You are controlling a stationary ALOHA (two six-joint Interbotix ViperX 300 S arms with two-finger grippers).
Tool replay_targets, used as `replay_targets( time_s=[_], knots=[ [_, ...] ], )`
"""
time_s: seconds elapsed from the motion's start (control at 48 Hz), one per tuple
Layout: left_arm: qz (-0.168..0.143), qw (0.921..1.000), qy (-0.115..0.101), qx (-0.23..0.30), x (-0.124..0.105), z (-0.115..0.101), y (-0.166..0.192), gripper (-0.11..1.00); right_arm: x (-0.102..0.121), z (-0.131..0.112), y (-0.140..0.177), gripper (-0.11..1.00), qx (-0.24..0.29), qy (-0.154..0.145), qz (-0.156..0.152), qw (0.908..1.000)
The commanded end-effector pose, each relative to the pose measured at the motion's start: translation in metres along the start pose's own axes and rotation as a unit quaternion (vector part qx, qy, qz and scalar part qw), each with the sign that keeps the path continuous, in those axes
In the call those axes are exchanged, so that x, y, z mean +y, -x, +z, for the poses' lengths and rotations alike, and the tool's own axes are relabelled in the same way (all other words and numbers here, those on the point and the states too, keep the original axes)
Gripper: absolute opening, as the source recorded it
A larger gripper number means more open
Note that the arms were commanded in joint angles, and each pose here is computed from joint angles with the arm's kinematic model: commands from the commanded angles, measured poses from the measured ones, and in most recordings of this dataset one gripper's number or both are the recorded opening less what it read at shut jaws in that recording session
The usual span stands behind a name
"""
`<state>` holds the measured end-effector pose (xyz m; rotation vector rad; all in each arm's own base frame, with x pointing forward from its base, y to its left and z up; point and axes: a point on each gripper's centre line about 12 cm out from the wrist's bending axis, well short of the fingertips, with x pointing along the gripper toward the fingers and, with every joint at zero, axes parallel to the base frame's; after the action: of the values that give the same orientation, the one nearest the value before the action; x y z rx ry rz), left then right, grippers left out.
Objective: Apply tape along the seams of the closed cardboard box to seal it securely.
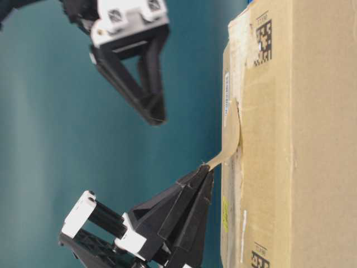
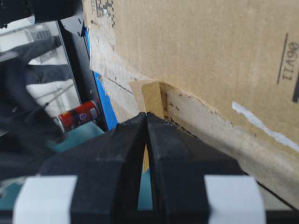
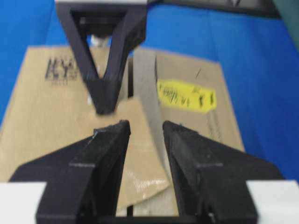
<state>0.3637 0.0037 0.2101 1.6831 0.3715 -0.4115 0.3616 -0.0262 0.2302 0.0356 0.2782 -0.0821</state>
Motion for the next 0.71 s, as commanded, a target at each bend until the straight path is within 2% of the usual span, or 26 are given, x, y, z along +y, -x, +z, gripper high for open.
replay_targets(
  time_s=[0.0,0.312,0.687],
  knots=[
    [0.017,0.9998,0.003,0.006,0.011,-0.005,0.005,0.01,0.000,0.006,-0.006,0.43,-0.008,0.000,0.000,1.0000],
    [0.004,1.0000,0.002,0.004,0.008,-0.005,0.005,0.01,-0.003,-0.019,-0.023,0.43,0.031,0.004,-0.003,0.9995],
    [0.003,0.9999,0.005,0.010,0.008,-0.010,0.005,0.01,-0.004,-0.035,-0.028,0.42,0.066,0.003,-0.005,0.9978]
  ],
)
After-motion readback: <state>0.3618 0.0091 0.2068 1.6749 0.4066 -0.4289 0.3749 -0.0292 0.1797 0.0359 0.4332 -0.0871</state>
